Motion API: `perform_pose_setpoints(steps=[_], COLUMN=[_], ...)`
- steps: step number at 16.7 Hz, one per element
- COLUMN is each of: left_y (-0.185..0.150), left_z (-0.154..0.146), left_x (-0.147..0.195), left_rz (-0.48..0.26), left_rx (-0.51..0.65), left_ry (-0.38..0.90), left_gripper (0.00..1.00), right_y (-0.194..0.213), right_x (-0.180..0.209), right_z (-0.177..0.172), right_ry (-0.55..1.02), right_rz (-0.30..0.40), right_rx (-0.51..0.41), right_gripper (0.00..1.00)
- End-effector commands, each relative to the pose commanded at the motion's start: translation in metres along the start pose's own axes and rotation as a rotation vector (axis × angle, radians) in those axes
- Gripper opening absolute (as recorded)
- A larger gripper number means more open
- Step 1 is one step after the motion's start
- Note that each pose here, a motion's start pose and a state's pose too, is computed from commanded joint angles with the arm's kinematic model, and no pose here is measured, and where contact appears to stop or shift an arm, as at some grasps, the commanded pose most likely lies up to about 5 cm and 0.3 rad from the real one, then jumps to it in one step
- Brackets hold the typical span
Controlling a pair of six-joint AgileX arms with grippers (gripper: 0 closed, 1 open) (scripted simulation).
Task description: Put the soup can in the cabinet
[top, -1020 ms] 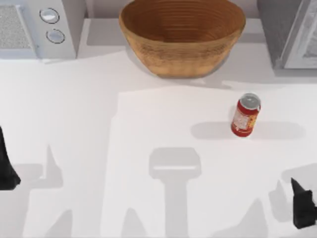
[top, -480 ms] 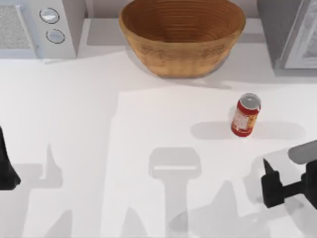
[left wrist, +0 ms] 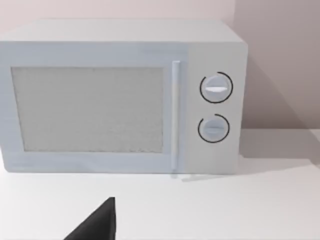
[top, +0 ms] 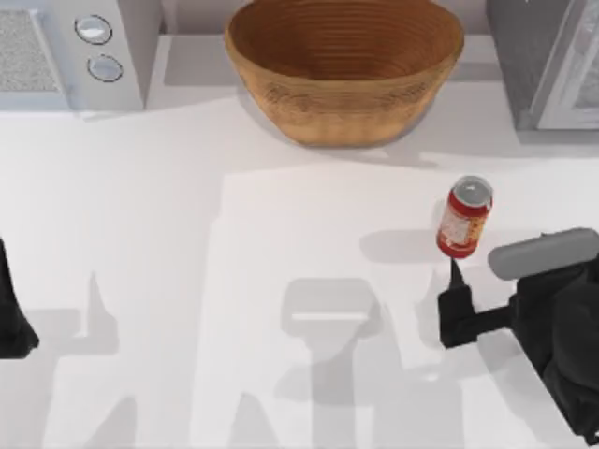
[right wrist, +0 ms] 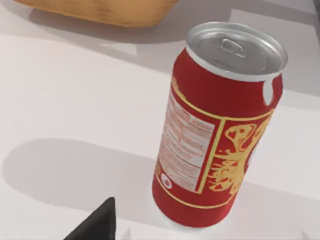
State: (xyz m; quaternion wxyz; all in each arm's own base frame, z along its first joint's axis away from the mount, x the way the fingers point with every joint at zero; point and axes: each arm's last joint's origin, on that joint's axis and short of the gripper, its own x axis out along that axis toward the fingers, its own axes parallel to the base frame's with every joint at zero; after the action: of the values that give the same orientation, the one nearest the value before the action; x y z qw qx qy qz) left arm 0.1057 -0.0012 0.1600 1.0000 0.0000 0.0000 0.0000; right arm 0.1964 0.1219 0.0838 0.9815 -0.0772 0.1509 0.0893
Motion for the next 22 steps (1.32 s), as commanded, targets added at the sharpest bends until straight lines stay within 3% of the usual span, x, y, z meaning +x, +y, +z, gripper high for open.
perform_pose_setpoints(steps=[13,22], left_y=[0.000,0.000], left_z=[0.000,0.000], left_x=[0.000,0.000], left_rz=[0.000,0.000], left_rx=[0.000,0.000], left_ry=[0.000,0.000], left_gripper=[1.00,1.00], right_y=[0.039,0.042], right_x=[0.041,0.045], right_z=[-0.029,-0.038], right_ry=[-0.190,-0.209], right_rz=[-0.149,-0.181], right_rx=[0.143,0.167], right_gripper=[1.00,1.00])
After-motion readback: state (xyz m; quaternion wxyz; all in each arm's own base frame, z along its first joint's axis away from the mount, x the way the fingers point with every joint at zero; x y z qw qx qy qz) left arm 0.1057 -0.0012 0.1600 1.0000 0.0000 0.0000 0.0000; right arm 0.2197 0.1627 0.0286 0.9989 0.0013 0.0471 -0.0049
